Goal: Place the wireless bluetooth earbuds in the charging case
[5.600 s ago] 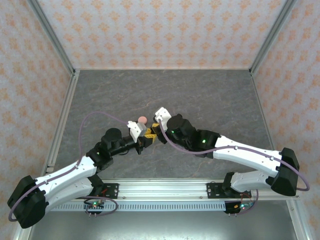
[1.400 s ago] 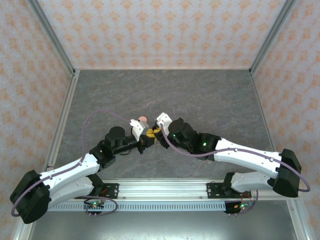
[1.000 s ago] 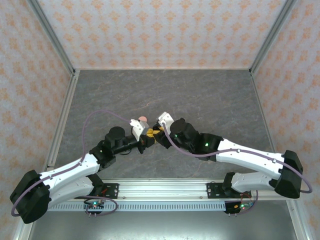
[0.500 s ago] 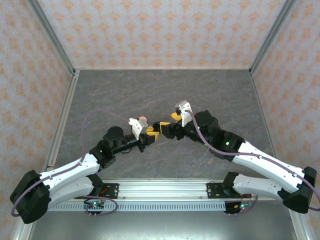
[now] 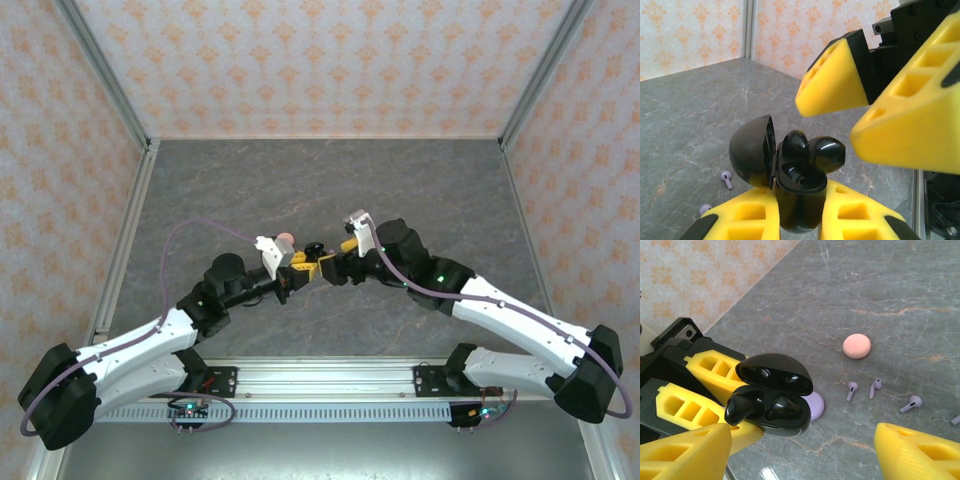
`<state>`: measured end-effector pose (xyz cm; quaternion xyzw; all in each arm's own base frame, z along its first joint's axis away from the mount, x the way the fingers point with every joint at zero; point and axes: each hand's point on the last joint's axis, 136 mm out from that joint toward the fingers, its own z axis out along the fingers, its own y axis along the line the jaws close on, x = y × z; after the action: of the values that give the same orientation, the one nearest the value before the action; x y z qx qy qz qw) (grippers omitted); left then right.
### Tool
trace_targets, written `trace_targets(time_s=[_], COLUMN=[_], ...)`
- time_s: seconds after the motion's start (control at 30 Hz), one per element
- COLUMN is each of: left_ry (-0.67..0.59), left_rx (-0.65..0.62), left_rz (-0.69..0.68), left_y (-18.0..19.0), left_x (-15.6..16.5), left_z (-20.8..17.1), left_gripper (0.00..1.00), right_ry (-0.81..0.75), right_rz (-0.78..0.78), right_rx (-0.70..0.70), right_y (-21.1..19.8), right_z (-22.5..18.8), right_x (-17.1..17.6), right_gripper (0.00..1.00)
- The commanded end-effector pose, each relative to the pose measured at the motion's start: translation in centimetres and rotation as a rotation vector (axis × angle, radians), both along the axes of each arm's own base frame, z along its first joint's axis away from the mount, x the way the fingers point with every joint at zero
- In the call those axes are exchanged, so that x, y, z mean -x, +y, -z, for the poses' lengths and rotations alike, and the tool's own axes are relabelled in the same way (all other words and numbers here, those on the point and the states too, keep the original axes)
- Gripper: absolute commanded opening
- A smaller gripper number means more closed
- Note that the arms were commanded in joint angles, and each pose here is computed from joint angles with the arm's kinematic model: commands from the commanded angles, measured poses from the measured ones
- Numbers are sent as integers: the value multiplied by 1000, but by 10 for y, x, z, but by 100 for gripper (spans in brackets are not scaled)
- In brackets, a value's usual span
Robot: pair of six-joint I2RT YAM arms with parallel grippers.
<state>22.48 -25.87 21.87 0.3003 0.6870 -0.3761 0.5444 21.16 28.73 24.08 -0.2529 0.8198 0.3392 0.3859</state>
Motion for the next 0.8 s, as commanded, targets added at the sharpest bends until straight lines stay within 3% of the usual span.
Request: trace_targets(time_s=[0.0, 0.53, 0.77], left_ry=[-54, -55, -54], left_rx=[46, 40, 34], left_rz=[-2, 4, 3], left_y=[0, -1, -1], left_x=[0, 0, 0], left_z=[-21, -20, -18], left_gripper=[0, 0, 0], right_ry=[15, 14, 13], right_rz=[-25, -25, -83], right_rx=[-29, -32, -79], right_y=[5, 16, 24], right_z=[-3, -6, -16], right_x=[3, -6, 1], right_gripper=[75, 77, 93])
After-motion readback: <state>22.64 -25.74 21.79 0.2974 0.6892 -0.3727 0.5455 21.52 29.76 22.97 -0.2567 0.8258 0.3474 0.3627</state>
